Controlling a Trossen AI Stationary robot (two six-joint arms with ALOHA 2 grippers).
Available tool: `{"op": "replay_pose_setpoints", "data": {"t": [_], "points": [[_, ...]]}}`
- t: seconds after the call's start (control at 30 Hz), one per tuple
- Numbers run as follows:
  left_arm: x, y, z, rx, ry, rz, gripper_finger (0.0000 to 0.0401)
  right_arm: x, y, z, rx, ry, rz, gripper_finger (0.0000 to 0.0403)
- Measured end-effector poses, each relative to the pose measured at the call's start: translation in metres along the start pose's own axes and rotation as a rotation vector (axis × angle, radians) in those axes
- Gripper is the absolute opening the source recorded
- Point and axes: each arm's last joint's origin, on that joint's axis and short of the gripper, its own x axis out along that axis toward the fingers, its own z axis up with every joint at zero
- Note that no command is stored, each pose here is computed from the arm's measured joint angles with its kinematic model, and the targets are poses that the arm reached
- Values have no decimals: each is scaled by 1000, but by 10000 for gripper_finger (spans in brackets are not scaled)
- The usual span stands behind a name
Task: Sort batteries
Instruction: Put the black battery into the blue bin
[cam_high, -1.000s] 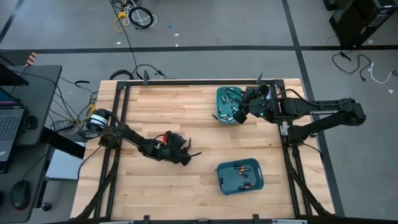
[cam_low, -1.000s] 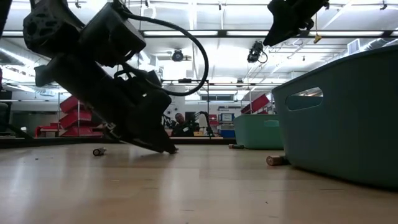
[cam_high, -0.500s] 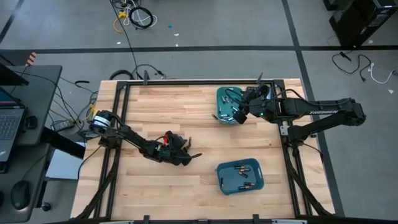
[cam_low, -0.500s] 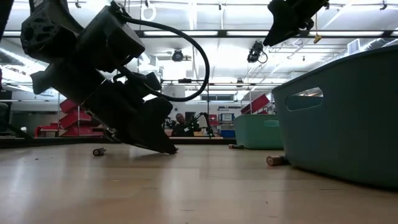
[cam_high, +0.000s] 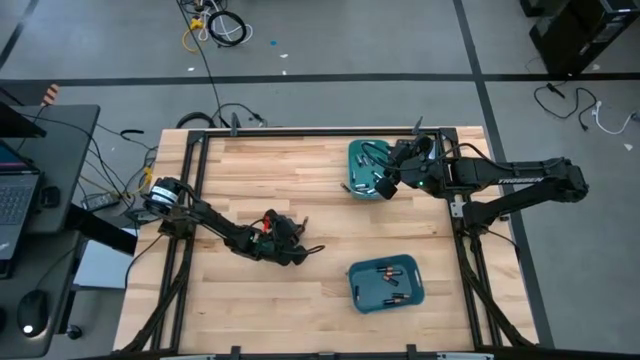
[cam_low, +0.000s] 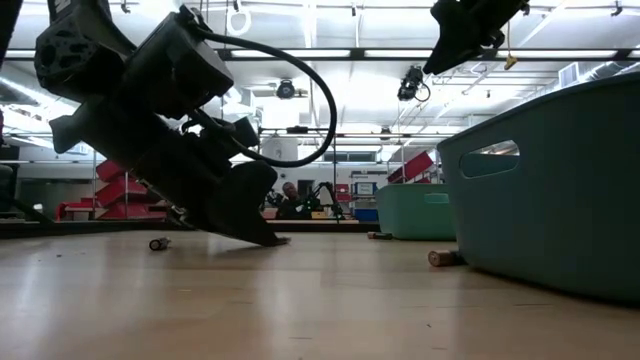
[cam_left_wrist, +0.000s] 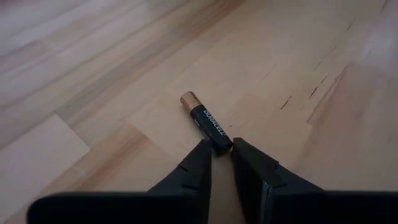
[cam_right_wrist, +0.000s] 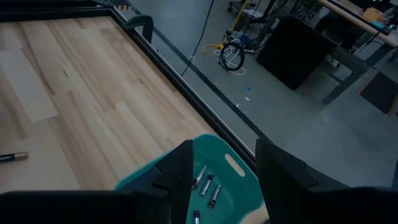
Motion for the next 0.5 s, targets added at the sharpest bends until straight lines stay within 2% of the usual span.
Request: {"op": "replay_pose_setpoints", "data": {"t": [0.3, 0.5], "points": [[0, 1, -1, 8, 2, 12, 19, 0, 0, 0, -2, 3, -1, 158], [-1, 1, 1, -2, 30, -27, 35, 0, 0, 0, -6, 3, -1, 158]]}}
